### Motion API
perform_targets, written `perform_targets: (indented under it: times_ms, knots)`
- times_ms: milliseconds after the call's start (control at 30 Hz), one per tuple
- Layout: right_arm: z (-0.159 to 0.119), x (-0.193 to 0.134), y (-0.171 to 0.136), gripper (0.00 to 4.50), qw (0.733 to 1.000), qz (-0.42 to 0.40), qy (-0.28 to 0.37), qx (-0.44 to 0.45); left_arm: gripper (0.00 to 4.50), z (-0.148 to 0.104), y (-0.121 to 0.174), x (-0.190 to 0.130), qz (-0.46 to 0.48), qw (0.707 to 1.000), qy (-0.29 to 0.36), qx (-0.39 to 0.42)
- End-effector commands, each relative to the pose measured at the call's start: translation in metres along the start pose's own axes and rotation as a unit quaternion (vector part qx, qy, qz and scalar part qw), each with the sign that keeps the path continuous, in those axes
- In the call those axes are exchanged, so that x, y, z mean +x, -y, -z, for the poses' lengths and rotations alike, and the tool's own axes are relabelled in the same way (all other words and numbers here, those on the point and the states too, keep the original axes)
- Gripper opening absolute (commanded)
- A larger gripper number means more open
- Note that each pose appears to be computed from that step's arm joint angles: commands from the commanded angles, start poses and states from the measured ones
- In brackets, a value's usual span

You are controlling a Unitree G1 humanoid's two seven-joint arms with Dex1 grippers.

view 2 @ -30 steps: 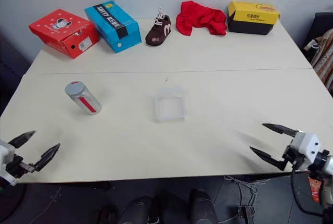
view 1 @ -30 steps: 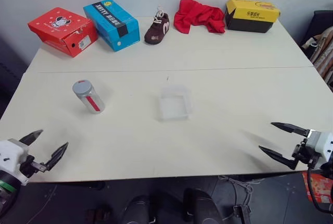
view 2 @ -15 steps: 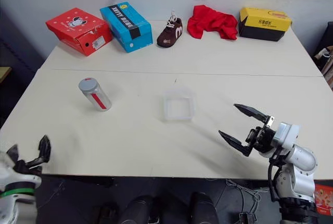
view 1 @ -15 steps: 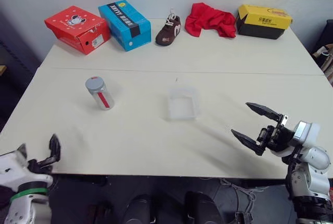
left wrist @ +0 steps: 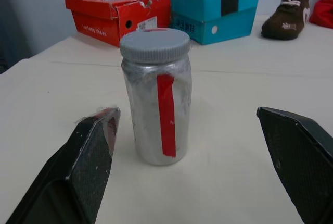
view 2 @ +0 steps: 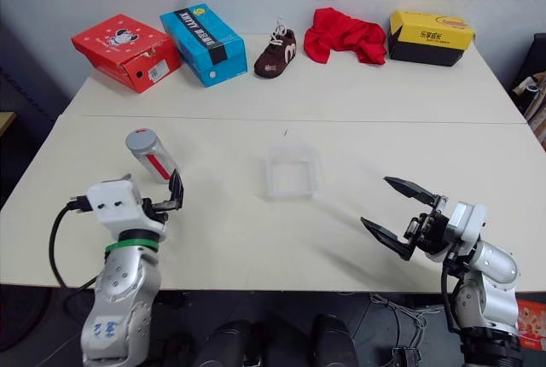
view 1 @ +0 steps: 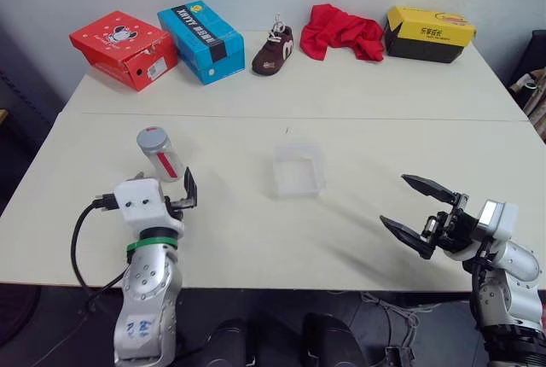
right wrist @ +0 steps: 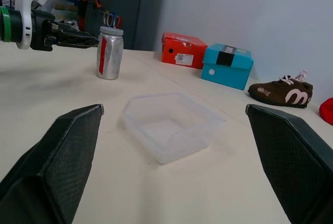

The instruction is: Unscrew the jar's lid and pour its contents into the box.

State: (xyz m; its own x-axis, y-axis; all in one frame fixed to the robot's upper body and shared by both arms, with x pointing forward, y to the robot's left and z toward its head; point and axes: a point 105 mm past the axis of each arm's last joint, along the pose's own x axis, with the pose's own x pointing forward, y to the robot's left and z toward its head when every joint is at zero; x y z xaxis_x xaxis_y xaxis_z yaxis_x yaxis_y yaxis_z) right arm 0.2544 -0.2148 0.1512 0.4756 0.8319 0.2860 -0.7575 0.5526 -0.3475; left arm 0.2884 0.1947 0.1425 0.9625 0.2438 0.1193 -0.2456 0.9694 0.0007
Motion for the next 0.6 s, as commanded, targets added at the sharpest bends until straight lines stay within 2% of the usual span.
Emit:
perform_targets:
  times_ms: [33,600]
  knots:
    - [-0.012,0.003,0.001,4.5,1.0,0.0,0.007,-0.018,4.45,-0.005,0.0,0.005,-0.02,0.999,0.019,0.02]
    - [-0.022,0.0,-0.002,4.5,0.999,0.026,0.003,-0.026,4.45,0.0,0.008,0.055,-0.045,0.998,0.047,0.003]
